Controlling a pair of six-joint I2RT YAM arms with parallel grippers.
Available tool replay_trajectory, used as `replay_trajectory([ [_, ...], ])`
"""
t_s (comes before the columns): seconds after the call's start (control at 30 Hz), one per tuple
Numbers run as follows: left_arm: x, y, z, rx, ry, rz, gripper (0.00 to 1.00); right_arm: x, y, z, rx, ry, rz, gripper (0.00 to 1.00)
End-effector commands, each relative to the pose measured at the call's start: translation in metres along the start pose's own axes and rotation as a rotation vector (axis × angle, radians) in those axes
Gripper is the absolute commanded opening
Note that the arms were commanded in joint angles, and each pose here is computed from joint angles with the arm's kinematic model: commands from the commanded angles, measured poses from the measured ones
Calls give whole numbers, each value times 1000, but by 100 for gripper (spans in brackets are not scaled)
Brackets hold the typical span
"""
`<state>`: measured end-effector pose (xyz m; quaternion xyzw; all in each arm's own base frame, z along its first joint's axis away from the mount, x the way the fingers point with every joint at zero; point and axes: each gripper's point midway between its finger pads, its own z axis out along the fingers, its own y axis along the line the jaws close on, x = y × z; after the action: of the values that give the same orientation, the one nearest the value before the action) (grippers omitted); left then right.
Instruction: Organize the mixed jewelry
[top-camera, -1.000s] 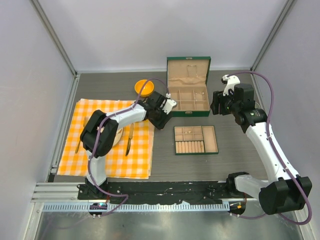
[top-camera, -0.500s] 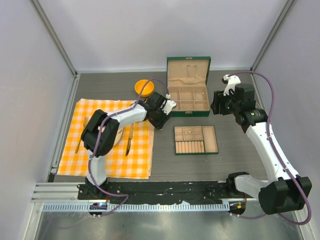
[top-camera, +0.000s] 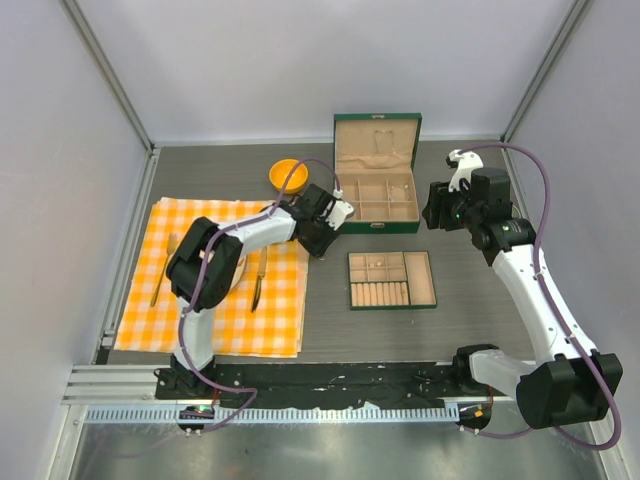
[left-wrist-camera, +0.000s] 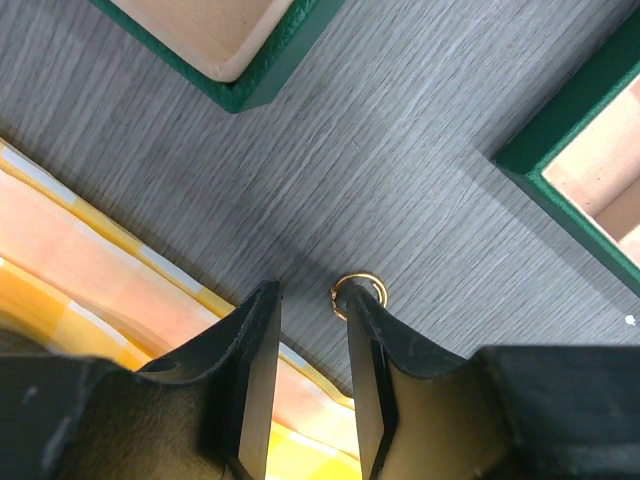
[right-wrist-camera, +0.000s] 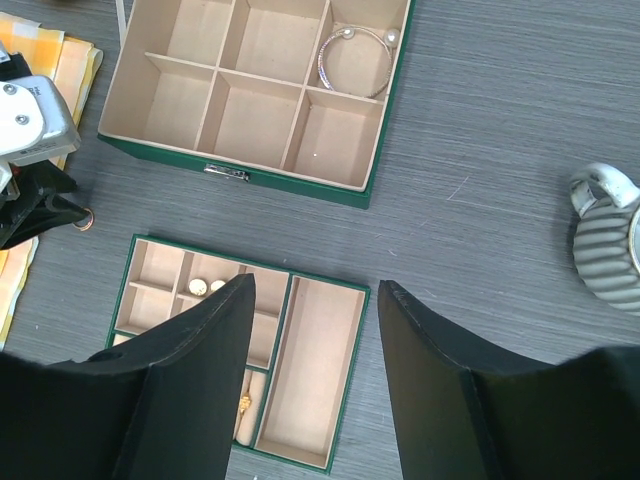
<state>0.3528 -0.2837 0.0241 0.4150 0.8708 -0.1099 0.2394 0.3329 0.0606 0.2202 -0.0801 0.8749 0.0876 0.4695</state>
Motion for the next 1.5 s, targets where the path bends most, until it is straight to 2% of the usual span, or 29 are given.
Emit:
replay_trajectory([
  [0.0, -13, 3, 2, -8, -28, 14, 36, -9, 1, -1, -9, -42, 9, 57],
  [0.27, -2, -1, 5, 12, -5, 5, 29, -7, 1, 1, -13, -39, 14, 56],
  [0.4, 5, -6, 7, 30, 12, -7, 22, -6, 1, 2, -16, -37, 13, 56],
  [0.47, 9, -9, 7, 39, 19, -11, 14, -7, 1, 2, -17, -37, 15, 56],
  [0.53, 12, -10, 6, 49, 25, -17, 1, -12, 2, 1, -21, -48, 20, 56],
  [0.57, 13, -14, 6, 61, 26, -21, 0, -13, 4, 1, -31, -47, 19, 57],
  [0.7, 9, -17, -5, 72, 2, -25, 0, -21, 11, 1, -69, -38, 19, 61],
  [0.93, -39, -14, -63, 71, -145, -36, 0, -46, 32, -5, -188, -65, 12, 63],
  [1.07, -76, -17, -104, 79, -251, -45, 0, -47, 51, -1, -289, -40, 66, 62],
  [1.27, -115, -24, -150, 111, -375, -95, 0, -35, 96, 8, -449, -17, 54, 58],
  [1.37, -133, -27, -168, 126, -439, -156, 0, -31, 117, 10, -529, 8, 96, 58],
  [1.47, -143, -31, -178, 129, -479, -185, 0, -47, 136, 9, -592, -26, 134, 57],
])
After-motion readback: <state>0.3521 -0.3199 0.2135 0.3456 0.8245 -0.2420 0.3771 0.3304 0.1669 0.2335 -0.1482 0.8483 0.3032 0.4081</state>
